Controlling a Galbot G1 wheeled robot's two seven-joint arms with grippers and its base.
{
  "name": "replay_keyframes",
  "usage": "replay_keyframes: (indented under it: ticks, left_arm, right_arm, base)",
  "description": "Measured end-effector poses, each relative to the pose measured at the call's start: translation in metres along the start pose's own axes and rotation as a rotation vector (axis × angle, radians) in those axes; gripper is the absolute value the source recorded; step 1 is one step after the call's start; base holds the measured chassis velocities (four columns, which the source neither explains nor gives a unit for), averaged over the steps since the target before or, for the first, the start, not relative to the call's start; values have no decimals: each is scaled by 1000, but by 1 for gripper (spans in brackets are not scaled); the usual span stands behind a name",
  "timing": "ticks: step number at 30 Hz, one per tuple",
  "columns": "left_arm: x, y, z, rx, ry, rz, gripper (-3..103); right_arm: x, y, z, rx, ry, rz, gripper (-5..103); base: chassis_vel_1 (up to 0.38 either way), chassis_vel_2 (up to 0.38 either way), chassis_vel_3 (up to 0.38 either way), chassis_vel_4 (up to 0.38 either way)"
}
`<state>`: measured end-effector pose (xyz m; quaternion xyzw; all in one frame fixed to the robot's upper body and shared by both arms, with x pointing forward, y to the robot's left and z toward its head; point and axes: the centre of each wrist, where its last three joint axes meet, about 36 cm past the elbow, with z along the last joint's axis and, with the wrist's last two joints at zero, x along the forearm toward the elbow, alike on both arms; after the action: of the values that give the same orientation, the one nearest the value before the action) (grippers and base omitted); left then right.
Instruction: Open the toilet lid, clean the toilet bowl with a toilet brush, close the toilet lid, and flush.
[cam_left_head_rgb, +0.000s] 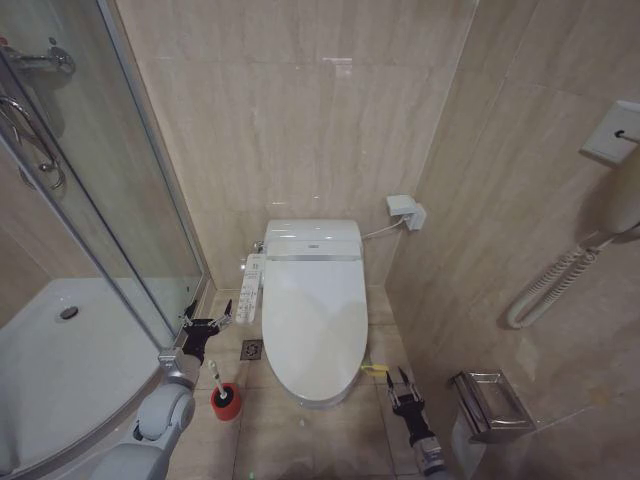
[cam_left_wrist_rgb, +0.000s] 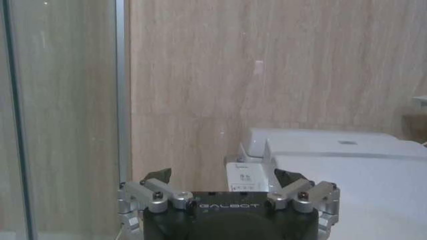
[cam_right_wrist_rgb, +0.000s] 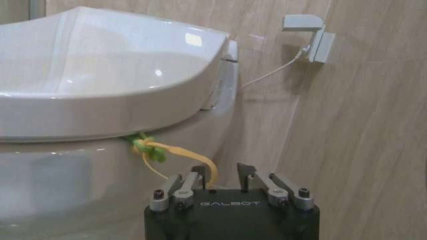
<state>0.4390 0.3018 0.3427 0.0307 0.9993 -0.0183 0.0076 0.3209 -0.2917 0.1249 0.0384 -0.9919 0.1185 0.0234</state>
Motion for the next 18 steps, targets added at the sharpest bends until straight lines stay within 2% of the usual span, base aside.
replay_keyframes:
  ticks: [5, 6, 11, 12, 18]
  left_arm:
    - [0, 0, 0, 0, 0, 0, 100]
    - [0, 0, 0, 0, 0, 0, 100]
    - [0, 0, 0, 0, 0, 0, 100]
    - [0, 0, 0, 0, 0, 0, 100]
    - [0, 0, 0, 0, 0, 0, 100]
  right_arm:
    - [1, 2, 0, -2, -3, -6, 40]
    - [1, 2, 0, -3, -4, -6, 13]
    - [-1, 1, -2, -7, -12, -7, 13]
    - [-2, 0, -3, -9, -15, -6, 0]
    - [-6, -2, -8, -17, -30, 5, 0]
  base:
    - [0, 0, 0, 0]
    - [0, 0, 0, 0]
    - [0, 0, 0, 0]
    - [0, 0, 0, 0]
    - [0, 0, 0, 0]
